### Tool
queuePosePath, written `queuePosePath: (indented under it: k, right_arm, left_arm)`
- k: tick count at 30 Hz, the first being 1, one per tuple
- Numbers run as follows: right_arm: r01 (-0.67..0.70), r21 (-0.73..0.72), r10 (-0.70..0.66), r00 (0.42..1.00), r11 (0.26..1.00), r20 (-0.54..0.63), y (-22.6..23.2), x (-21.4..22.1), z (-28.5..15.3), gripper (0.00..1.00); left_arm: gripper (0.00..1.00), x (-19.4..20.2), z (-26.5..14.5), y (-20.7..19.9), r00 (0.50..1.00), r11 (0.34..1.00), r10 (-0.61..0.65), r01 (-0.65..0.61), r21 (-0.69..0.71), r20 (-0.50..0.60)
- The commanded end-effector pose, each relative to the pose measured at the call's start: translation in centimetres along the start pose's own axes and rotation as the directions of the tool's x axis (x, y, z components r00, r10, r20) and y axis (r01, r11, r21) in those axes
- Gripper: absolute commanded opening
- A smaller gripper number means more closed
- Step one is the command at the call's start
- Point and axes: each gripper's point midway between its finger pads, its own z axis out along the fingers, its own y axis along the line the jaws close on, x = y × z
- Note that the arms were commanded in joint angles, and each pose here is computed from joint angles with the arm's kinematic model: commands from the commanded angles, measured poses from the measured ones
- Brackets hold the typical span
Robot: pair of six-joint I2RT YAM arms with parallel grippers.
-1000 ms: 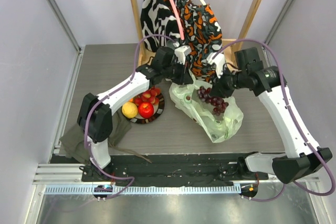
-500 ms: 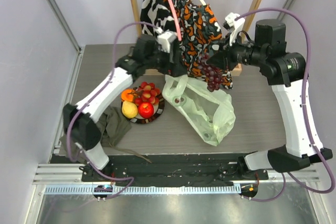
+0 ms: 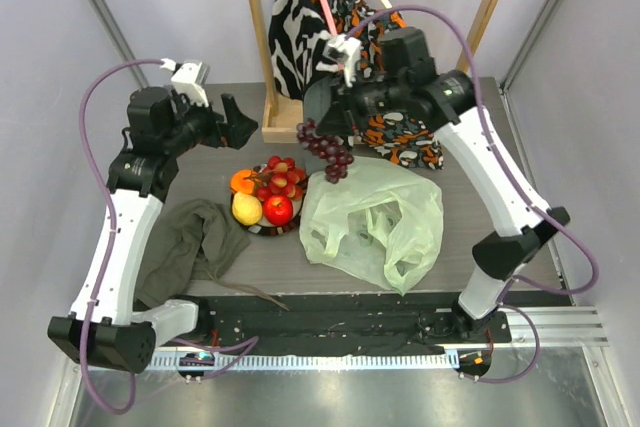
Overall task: Take the fake fruits out of the plastic bag
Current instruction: Place the fake fruit on the plate.
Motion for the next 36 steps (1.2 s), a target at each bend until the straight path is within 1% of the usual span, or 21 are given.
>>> queuePosePath:
  k: [1,2,3,4,5,6,7,8,10,13,15,18,20,23,28,32,36]
  right_arm:
    - [0.068,-0.053,-0.064,0.995,0.996,0.077,2.8,-3.1,2.8,0.03]
    - [0.049,-0.049,-0.044,0.995,0.998,0.087,2.7,-3.3,3.6,0.03]
    - [0.018,-0.025,-0.016,0.997,1.0,0.069,1.9,-2.4,4.8,0.02]
    - [0.012,-0.022,-0.01,0.997,1.0,0.07,1.9,-2.2,5.7,0.02]
    - [0.009,-0.02,-0.007,0.994,1.0,0.11,1.8,-2.9,6.4,0.02]
    - [-0.043,-0.019,0.045,0.995,0.999,0.086,1.4,-1.4,7.6,0.02]
    - [-0.055,0.003,0.054,0.994,0.999,0.09,1.0,-1.1,8.4,0.02]
    - [-0.045,-0.008,0.046,0.994,0.999,0.103,1.3,-1.1,9.2,0.02]
    - [-0.043,-0.006,0.044,0.997,0.999,0.069,1.0,0.4,11.2,0.01]
    - [0.017,-0.029,-0.015,0.998,0.999,0.053,2.0,1.5,13.1,0.01]
    - [0.045,-0.013,-0.044,0.998,0.999,0.047,2.1,2.1,14.3,0.02]
    - [0.063,0.008,-0.064,0.996,0.998,0.067,2.3,1.7,15.4,0.01]
    - [0.132,0.02,-0.133,0.989,0.991,0.06,2.3,1.8,16.0,0.02]
    - [0.17,0.018,-0.171,0.984,0.985,0.042,2.6,2.4,17.0,0.02]
    - [0.204,0.035,-0.204,0.979,0.978,0.006,2.5,3.8,18.9,0.02]
    - [0.217,0.067,-0.218,0.976,0.974,0.013,2.1,3.3,19.4,0.02]
    - [0.227,0.116,-0.233,0.972,0.967,0.039,1.5,1.9,19.7,0.01]
  left_arm:
    - [0.96,0.6,-2.7,2.2,0.995,0.994,-0.093,0.095,-0.061,0.04]
    - [0.96,1.0,-3.0,2.6,0.992,0.991,-0.115,0.118,-0.068,0.043]
    - [0.96,0.6,-3.9,2.3,0.991,0.991,-0.113,0.118,-0.067,0.071]
    - [0.96,0.4,-4.5,3.6,0.987,0.985,-0.128,0.137,-0.105,0.096]
    - [0.96,0.4,-4.9,4.0,0.985,0.982,-0.135,0.148,-0.117,0.111]
    - [0.96,0.1,-5.4,4.1,0.98,0.978,-0.15,0.167,-0.123,0.133]
    - [0.95,-0.1,-6.0,4.8,0.975,0.973,-0.159,0.181,-0.144,0.155]
    - [0.95,-0.2,-6.2,5.0,0.972,0.97,-0.164,0.189,-0.15,0.166]
    - [0.95,-0.5,-6.9,5.4,0.967,0.965,-0.17,0.202,-0.165,0.191]
    - [0.95,-0.5,-7.4,5.7,0.964,0.962,-0.173,0.21,-0.177,0.204]
    - [0.95,-0.4,-7.5,5.6,0.962,0.961,-0.178,0.215,-0.175,0.205]
    - [0.95,-0.1,-7.6,5.6,0.96,0.959,-0.193,0.229,-0.17,0.202]
    - [0.95,-0.2,-7.6,5.5,0.958,0.958,-0.199,0.234,-0.164,0.206]
    - [0.95,-0.5,-7.8,5.7,0.953,0.956,-0.207,0.246,-0.164,0.219]
    - [0.95,-0.7,-8.0,6.1,0.946,0.948,-0.225,0.268,-0.171,0.235]
    - [0.95,-0.7,-8.1,5.9,0.945,0.949,-0.224,0.267,-0.167,0.238]
    - [0.95,-0.4,-8.1,6.0,0.945,0.947,-0.229,0.272,-0.169,0.234]
